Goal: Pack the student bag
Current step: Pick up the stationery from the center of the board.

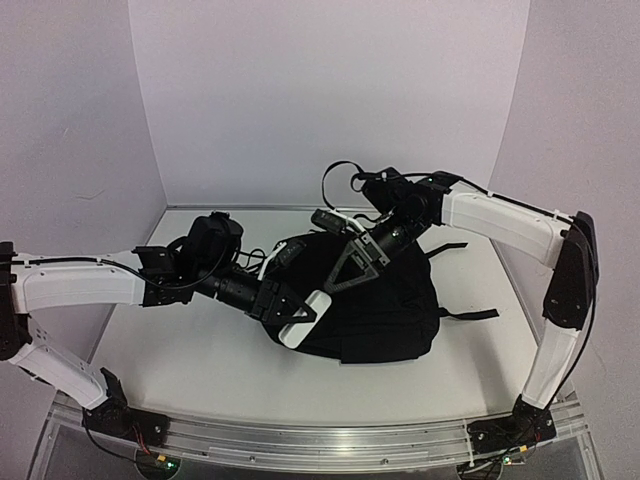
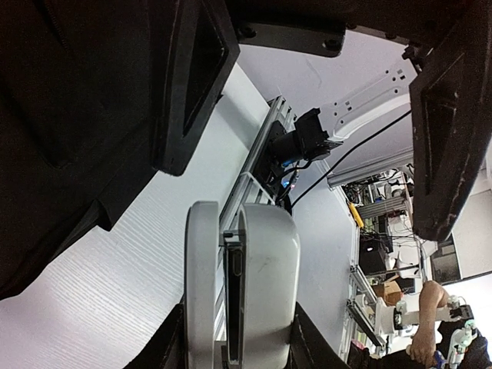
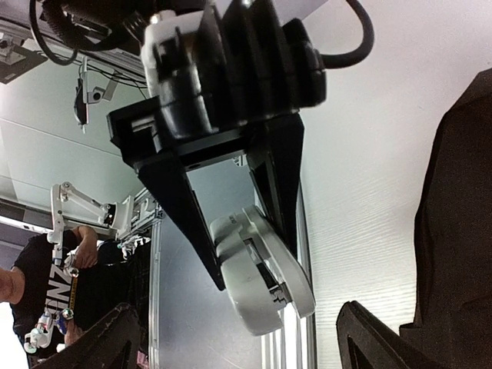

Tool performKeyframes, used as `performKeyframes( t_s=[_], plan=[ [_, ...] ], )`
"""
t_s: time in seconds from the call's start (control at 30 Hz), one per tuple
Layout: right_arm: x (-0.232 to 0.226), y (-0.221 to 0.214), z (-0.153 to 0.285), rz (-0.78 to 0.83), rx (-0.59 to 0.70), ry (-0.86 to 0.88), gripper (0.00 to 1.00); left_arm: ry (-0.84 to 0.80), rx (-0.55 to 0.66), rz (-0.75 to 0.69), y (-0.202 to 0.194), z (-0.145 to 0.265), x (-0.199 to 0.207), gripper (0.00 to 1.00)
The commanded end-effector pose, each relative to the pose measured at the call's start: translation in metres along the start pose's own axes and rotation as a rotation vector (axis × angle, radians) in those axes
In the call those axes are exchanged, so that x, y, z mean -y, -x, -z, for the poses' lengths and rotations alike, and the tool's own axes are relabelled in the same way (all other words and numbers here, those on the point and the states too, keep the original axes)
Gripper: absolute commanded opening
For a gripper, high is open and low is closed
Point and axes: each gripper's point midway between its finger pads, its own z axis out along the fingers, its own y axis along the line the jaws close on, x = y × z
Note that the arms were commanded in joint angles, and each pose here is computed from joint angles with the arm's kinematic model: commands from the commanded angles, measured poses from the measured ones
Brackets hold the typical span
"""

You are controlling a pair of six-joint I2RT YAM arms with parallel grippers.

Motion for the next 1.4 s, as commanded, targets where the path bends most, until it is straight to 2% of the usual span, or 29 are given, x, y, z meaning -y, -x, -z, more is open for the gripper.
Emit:
performKeyframes(
  t_s=[0.0, 0.27, 0.5, 0.77, 0.9, 1.03, 1.13, 1.27, 1.37],
  plan=[
    [-0.03, 0.001, 0.003, 0.088, 0.017, 0.061, 0.84, -0.139, 0.081, -0.128, 0.029, 0.011, 0.047, 0.19],
    [-0.033, 0.002, 0.003, 0.108, 0.018, 0.062, 0.73, -0.179, 0.078, -0.136, 0.029, 0.01, 0.053, 0.19],
    [-0.038, 0.003, 0.003, 0.115, 0.02, 0.077, 0.54, -0.184, 0.107, -0.151, 0.034, 0.012, 0.056, 0.19],
    [-0.044, 0.002, -0.001, 0.132, 0.011, 0.074, 0.52, -0.188, 0.107, -0.147, 0.036, 0.01, 0.055, 0.2],
    [-0.047, 0.003, -0.001, 0.143, 0.009, 0.069, 0.44, -0.186, 0.106, -0.146, 0.037, 0.008, 0.054, 0.21],
    [-0.045, 0.005, 0.0, 0.145, 0.011, 0.053, 0.3, -0.153, 0.139, -0.151, 0.039, 0.012, 0.05, 0.31],
    [-0.042, 0.008, 0.0, 0.134, 0.012, 0.031, 0.23, -0.104, 0.184, -0.161, 0.039, 0.021, 0.046, 0.46],
    [-0.03, 0.012, 0.0, 0.091, 0.011, -0.026, 0.16, 0.059, 0.24, -0.17, 0.045, 0.036, 0.028, 0.63],
    [-0.016, 0.015, 0.0, 0.055, 0.009, -0.085, 0.14, 0.209, 0.233, -0.162, 0.045, 0.046, 0.009, 0.69]
  ],
)
